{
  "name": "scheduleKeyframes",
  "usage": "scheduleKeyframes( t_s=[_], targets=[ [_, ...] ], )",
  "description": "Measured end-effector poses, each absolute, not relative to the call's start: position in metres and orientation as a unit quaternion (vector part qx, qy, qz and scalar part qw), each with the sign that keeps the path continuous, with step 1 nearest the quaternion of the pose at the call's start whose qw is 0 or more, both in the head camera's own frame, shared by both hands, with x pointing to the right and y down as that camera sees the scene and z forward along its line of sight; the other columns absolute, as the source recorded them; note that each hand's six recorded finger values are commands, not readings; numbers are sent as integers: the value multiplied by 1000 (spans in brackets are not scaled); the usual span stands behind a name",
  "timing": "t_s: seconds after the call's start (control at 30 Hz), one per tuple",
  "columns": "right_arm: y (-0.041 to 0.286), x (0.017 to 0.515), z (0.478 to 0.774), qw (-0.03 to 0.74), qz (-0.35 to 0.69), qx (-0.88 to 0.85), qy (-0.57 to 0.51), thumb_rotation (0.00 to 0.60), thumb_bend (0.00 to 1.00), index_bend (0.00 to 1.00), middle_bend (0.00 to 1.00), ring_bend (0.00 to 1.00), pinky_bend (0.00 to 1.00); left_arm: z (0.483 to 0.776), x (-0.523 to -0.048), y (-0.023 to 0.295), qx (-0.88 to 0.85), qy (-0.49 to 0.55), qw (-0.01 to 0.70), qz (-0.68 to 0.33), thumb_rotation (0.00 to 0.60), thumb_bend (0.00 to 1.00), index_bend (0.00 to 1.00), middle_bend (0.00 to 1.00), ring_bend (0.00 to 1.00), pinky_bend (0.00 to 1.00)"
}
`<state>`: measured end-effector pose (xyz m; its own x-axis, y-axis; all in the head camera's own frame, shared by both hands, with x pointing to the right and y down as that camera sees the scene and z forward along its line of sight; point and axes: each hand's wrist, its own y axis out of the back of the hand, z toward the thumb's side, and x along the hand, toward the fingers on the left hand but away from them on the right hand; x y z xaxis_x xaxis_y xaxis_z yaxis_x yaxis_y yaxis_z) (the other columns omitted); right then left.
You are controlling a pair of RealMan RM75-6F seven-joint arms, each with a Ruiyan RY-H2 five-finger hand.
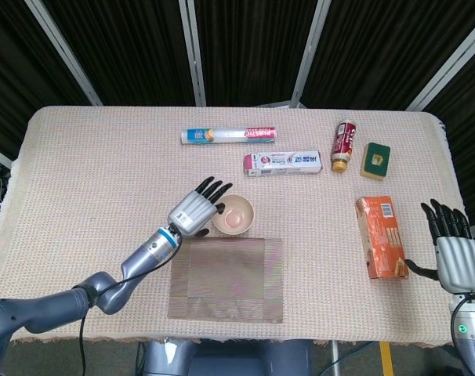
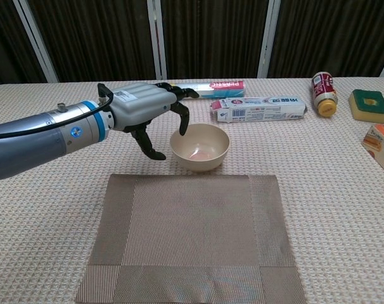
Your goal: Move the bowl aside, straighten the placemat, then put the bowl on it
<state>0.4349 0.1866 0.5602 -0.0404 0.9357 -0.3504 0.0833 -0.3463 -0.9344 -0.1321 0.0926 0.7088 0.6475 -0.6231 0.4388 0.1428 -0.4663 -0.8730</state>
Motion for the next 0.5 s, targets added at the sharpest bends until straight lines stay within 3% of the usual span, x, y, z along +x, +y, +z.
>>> scheduleKeyframes(
  t_s=[0.2,0.5],
  targets=[
    [186,436,559,367,574,-586,-439,600,0,0,0,0,0,725,-120,99,-765,144,487,-396,600,355,461,0,0,0],
    [187,438,560,359,575,-589,-440,600,0,0,0,0,0,739,-110,102,-761,135,490,-404,600,499,638,0,0,0]
  ],
)
